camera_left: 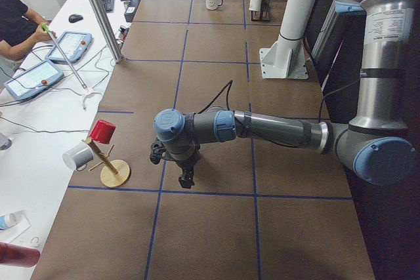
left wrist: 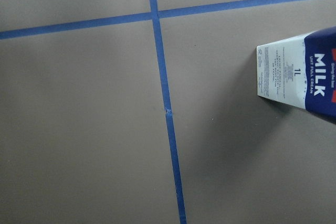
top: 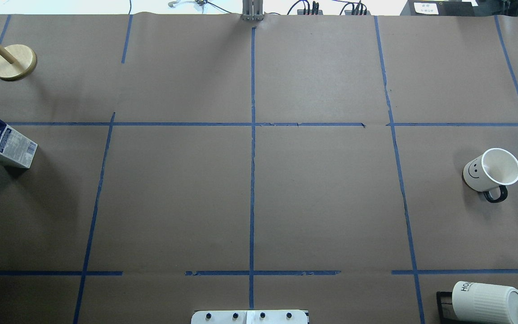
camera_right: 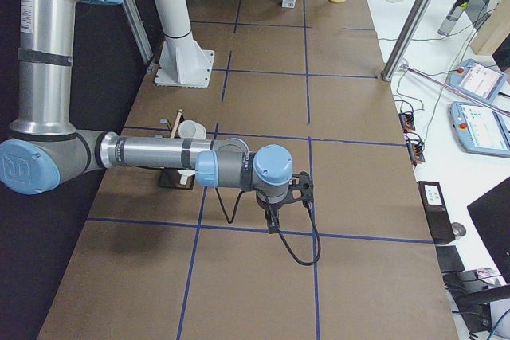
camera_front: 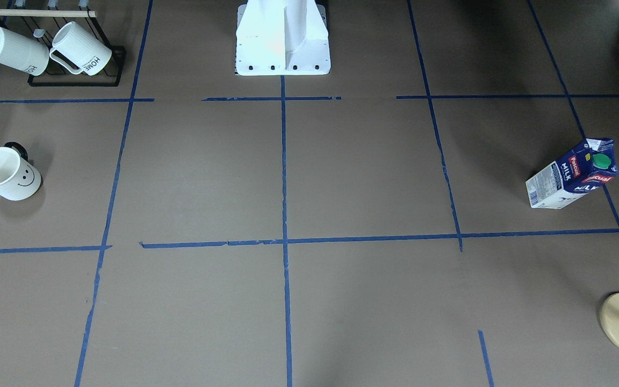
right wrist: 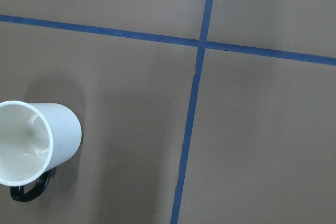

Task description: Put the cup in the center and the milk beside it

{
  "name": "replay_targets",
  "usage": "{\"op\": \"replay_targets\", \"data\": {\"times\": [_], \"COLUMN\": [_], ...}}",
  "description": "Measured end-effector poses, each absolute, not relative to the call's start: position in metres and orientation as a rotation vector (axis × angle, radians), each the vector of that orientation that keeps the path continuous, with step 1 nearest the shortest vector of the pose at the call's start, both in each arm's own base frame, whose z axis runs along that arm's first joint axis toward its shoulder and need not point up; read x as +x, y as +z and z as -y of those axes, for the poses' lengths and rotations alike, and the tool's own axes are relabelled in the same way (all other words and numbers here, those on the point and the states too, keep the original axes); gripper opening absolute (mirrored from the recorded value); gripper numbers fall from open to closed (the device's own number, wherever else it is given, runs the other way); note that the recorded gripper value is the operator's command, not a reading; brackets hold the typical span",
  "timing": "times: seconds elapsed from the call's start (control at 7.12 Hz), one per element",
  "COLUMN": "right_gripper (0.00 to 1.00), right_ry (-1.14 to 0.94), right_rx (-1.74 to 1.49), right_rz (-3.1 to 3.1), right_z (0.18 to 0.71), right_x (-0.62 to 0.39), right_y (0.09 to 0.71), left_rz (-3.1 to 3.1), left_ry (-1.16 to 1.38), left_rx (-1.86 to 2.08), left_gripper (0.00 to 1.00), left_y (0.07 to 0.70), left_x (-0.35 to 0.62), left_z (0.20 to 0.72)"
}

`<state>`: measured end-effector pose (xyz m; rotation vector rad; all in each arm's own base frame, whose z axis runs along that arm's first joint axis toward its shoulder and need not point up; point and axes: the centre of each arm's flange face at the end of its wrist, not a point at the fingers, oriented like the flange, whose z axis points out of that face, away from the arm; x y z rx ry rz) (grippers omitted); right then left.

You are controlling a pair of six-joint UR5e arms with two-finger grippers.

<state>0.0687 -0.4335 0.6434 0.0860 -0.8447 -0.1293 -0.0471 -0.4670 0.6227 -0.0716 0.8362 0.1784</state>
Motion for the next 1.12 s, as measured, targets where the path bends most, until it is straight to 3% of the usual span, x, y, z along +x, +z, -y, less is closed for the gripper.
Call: {"op": "replay_targets", "data": {"times": [1.12], "right_gripper": [1.00], "right_ry": [-0.182], "right_rx": [0.139], "right_rz": [0.856], "right_z": [0.431], "right_x": [0.059], "right_y": [0.642], "left_rz": [-0.835], "left_ry": [0.157], "left_rx": [-0.066], "left_gripper": [1.00], "left_y": [0.617], "left_x": [-0.047], "left_z": [0.464]}}
